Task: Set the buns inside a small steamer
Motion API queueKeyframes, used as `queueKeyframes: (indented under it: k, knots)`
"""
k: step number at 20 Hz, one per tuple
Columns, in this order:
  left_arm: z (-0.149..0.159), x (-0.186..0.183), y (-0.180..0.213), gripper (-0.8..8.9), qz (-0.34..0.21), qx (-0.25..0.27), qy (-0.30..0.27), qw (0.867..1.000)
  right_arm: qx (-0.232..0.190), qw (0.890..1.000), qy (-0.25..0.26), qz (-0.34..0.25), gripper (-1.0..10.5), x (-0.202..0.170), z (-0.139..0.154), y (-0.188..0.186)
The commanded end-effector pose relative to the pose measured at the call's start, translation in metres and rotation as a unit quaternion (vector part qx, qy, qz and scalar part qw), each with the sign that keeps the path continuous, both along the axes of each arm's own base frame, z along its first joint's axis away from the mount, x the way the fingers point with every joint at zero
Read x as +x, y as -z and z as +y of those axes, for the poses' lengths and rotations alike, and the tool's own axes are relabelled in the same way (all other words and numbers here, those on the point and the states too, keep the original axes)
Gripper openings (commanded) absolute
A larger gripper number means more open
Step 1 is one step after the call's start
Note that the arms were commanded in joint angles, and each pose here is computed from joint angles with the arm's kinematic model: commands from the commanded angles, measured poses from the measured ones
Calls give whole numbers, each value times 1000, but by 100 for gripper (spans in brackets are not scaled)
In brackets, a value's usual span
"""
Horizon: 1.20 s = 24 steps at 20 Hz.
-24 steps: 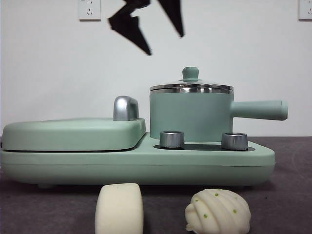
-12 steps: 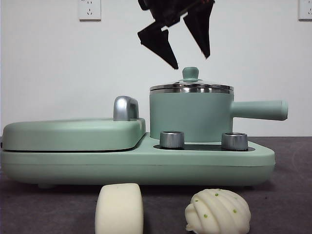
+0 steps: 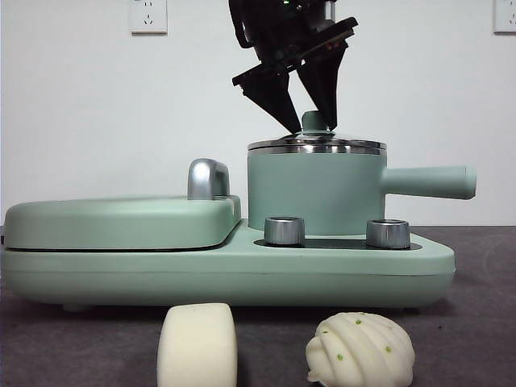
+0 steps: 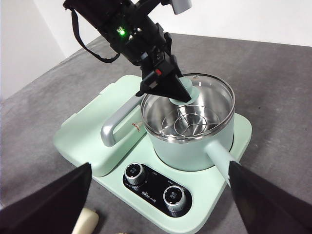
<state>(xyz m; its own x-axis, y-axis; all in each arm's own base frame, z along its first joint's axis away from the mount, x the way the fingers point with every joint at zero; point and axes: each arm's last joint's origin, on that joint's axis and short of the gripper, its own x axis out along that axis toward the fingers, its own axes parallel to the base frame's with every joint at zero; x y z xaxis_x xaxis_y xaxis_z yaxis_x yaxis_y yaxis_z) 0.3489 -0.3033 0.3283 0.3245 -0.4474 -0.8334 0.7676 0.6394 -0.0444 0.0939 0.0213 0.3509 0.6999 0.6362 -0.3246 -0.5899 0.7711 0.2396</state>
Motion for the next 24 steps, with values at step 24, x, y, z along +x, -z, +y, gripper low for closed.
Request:
queueKeyframes:
  k: [24]
  knots:
    - [66,-4,-84,119,-64,-18,-60,996,68,987,-99,109,447,22,25,-4]
